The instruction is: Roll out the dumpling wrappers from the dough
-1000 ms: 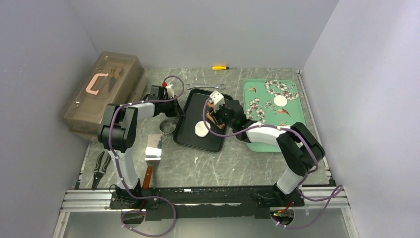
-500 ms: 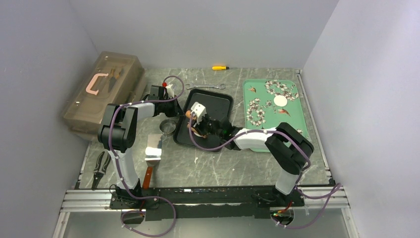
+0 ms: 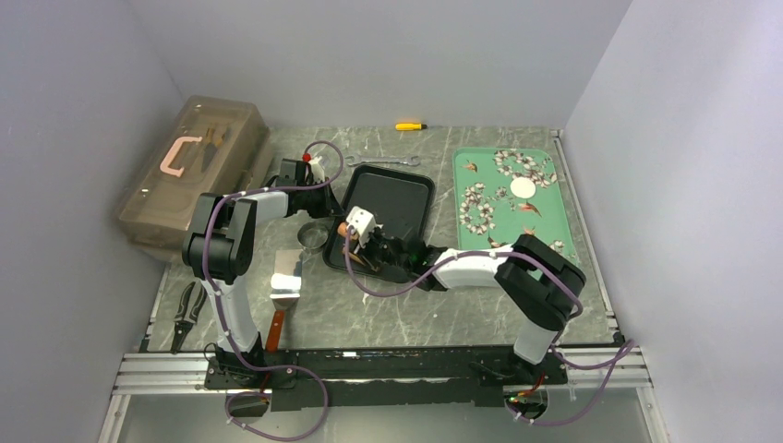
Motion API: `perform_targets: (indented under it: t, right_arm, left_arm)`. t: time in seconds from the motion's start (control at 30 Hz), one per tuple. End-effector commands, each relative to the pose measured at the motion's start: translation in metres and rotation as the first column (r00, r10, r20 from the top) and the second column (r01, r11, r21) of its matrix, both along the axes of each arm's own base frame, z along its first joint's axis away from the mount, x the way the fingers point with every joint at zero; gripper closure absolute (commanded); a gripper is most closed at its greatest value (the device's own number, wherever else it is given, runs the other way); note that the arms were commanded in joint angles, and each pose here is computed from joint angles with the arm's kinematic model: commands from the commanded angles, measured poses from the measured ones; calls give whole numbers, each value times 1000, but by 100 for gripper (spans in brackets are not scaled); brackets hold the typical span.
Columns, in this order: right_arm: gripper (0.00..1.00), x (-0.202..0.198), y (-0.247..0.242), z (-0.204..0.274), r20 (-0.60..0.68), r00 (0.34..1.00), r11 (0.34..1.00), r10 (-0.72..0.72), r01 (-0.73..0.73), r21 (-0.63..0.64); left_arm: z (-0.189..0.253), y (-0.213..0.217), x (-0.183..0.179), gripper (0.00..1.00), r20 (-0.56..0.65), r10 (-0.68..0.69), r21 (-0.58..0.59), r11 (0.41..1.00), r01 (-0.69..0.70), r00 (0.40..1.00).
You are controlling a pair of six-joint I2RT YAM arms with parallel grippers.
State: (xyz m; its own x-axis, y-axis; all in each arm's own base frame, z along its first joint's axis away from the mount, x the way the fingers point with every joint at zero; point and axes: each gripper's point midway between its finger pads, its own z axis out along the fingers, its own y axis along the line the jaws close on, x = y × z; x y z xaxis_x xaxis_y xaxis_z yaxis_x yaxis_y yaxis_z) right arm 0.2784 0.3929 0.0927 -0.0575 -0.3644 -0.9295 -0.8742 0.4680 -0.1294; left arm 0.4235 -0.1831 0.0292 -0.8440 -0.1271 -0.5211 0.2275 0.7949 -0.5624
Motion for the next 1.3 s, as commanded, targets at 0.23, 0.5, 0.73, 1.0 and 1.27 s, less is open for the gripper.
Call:
perform_targets:
  t: [0.23, 0.5, 0.73, 1.0, 1.27]
  right_arm:
    - [100, 50, -12, 135, 142, 983, 964, -113, 73, 257]
    - [100, 69, -12, 46, 24, 994, 988, -104, 101, 113]
    - [100, 27, -13, -12, -104, 993, 999, -49, 51, 18]
    - [100, -7, -14, -48, -151, 988, 997, -37, 26, -76]
    - [100, 1, 0, 3, -94, 995, 1000, -19, 19, 1]
  left_arm:
    - [-22, 9, -15, 100, -82, 3, 36, 999, 0, 997]
    - [-23, 9, -15, 100, -84, 1, 38, 999, 2, 996]
    - [-24, 8, -15, 100, -88, 1, 37, 999, 2, 996]
    - [-26, 9, -15, 100, -94, 3, 39, 999, 1, 996]
    - [-27, 9, -15, 100, -96, 3, 42, 999, 1, 995]
